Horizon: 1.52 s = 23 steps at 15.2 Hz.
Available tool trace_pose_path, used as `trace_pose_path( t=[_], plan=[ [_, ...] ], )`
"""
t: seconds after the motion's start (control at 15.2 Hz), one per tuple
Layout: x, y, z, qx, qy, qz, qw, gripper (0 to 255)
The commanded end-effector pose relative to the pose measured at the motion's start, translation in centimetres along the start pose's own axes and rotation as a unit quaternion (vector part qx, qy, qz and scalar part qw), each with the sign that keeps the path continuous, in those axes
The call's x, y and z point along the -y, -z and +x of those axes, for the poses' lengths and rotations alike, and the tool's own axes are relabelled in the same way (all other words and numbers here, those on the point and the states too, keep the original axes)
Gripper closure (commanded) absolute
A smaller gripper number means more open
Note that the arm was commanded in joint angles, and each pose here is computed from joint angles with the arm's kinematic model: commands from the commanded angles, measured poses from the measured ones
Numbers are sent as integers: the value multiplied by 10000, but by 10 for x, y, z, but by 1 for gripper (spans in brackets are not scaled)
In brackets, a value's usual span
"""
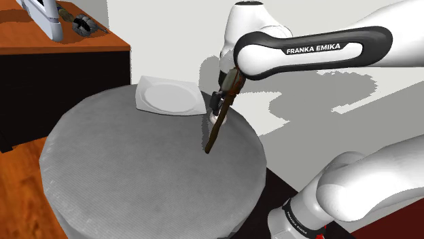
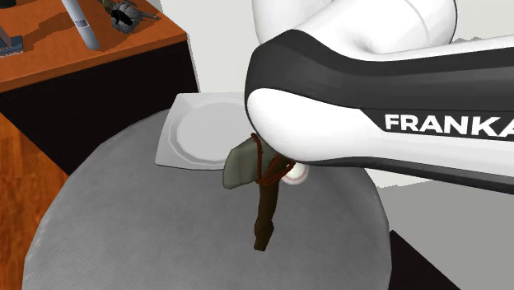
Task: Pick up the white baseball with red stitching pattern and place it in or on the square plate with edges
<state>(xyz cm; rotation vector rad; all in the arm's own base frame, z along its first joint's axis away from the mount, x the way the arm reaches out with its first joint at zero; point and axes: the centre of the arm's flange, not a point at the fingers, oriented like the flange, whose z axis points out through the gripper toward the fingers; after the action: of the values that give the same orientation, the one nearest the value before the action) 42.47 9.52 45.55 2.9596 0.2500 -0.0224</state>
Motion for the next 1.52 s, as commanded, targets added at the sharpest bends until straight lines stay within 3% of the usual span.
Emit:
trace_pose_path(
  t=[0.0,0.33,0.79,0.86,1.12,1.39,1.45],
  plan=[
    [1,-16,0,62,26,-23,10000,0],
    [1,-40,0,62,26,-23,10000,0],
    [1,-40,0,62,26,-23,10000,0],
    [-6,-39,3,69,23,-18,10000,255],
    [13,-55,-6,58,42,-13,10000,255],
    [-17,-67,9,61,66,17,10000,255],
    [-27,-3,33,-641,-86,83,9979,255]
  ],
)
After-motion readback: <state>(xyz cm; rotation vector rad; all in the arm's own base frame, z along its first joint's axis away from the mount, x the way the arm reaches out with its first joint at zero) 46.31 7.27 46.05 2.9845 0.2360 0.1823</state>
